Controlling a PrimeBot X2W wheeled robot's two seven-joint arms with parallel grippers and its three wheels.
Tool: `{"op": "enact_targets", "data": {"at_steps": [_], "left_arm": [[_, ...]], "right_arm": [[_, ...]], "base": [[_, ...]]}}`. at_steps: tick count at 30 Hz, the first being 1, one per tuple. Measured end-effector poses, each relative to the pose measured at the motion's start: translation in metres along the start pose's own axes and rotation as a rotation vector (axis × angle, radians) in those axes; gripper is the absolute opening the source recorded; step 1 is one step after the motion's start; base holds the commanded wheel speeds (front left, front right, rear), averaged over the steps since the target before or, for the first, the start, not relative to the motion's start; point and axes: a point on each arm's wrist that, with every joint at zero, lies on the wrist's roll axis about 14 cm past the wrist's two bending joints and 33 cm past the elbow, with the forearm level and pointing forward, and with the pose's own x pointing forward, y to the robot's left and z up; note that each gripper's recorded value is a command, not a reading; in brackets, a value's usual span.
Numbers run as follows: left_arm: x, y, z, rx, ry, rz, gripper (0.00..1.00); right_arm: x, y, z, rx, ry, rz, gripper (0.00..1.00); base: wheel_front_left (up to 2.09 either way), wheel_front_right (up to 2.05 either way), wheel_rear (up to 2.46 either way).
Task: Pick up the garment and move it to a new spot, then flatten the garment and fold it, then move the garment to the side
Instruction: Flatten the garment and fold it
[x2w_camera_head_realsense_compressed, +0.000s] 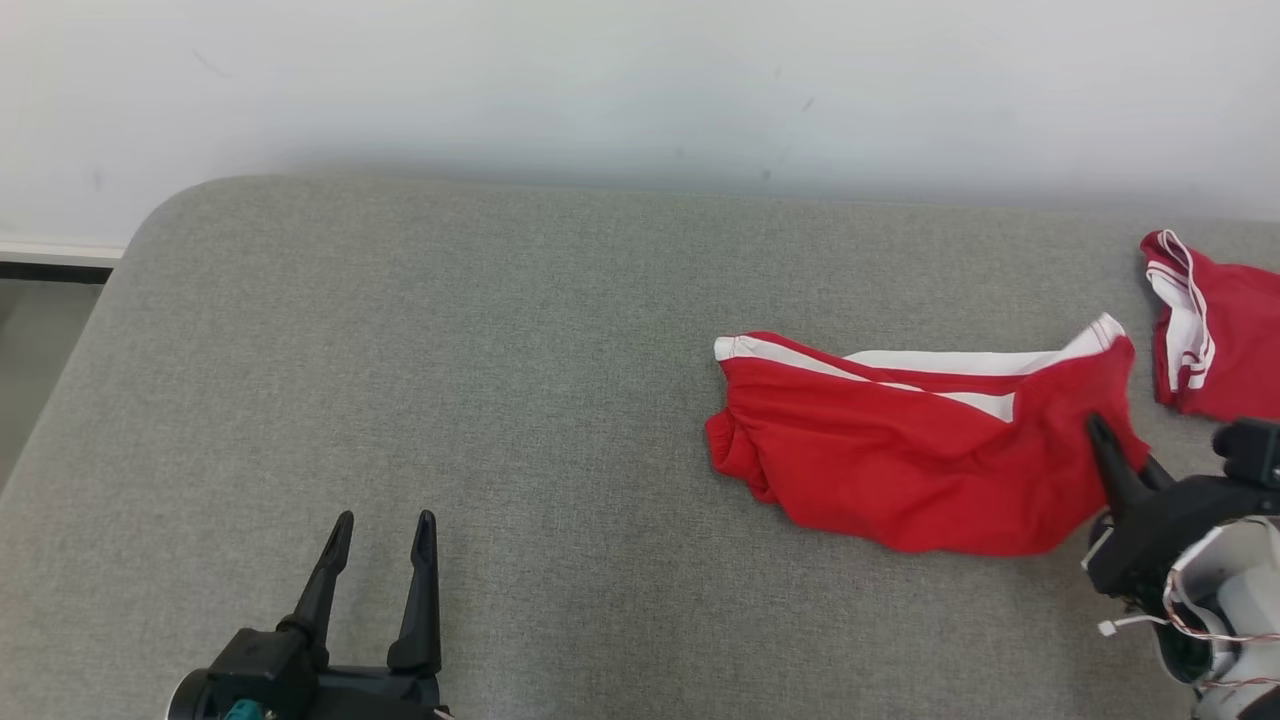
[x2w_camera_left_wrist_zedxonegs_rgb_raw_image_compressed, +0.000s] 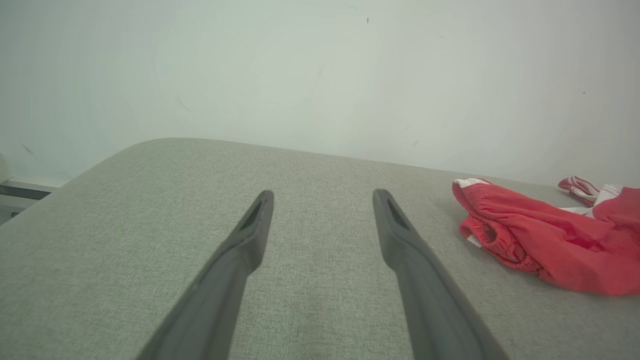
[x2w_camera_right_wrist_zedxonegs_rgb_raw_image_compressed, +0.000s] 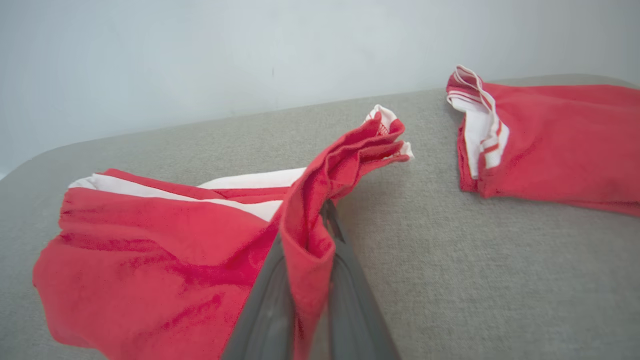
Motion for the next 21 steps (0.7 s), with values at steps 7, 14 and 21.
{"op": "enact_targets", "data": {"at_steps": [7,14,21], "left_arm": [[-0.003,0.003,0.002,-0.003,-0.005,0.01,1.0],[-0.004,0.006,0.002,-0.007,-0.004,0.022,1.0],[-0.001,0.011,0.001,-0.016,-0.002,0.039,1.0]], "right_arm": [[0.007,0.057,0.01,0.001,-0.046,0.145,0.0],[0.012,0.115,0.007,0.011,-0.036,0.27,0.0],[0.023,0.164,-0.005,0.024,0.012,0.364,0.0]], "base": [[0.0,0.0,0.0],[0.0,0.0,0.0],[0.0,0.0,0.0]]}}
